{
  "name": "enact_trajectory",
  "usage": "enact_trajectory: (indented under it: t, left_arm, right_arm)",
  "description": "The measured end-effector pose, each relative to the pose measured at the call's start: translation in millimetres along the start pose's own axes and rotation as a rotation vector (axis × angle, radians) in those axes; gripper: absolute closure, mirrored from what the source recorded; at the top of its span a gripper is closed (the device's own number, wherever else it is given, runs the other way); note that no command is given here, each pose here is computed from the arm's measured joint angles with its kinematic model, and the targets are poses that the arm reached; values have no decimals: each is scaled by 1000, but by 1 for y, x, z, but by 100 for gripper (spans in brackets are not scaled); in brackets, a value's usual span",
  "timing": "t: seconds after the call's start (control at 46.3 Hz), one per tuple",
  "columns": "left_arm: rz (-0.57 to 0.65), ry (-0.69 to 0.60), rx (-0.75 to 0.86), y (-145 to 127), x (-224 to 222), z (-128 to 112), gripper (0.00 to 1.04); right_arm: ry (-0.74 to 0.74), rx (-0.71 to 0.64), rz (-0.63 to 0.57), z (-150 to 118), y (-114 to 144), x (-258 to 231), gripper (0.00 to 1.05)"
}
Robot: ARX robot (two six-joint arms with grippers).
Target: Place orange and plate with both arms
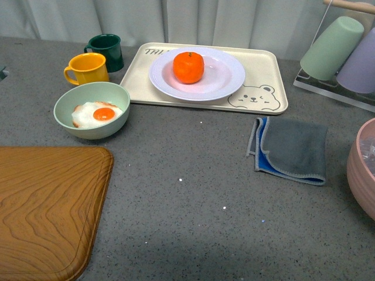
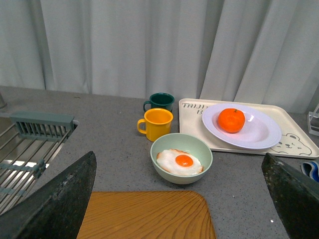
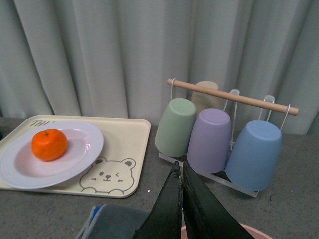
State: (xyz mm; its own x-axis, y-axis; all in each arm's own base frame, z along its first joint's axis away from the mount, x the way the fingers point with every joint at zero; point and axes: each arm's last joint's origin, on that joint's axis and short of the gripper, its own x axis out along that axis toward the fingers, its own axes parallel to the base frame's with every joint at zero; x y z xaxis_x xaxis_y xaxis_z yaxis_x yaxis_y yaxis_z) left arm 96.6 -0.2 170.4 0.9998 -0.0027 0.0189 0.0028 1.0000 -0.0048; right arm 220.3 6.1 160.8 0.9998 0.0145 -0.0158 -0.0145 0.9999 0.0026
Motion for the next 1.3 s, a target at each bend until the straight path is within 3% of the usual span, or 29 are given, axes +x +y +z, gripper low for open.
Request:
enact_trajectory:
  t: [0.626, 1.296]
  left_arm:
    - [0, 0, 0, 0, 0, 0, 7]
    - [0, 0, 0, 0, 0, 0, 7]
  right_arm:
    - [0, 1, -15, 0, -5, -70, 104]
    - [-23, 1, -14, 6, -4, -98, 104]
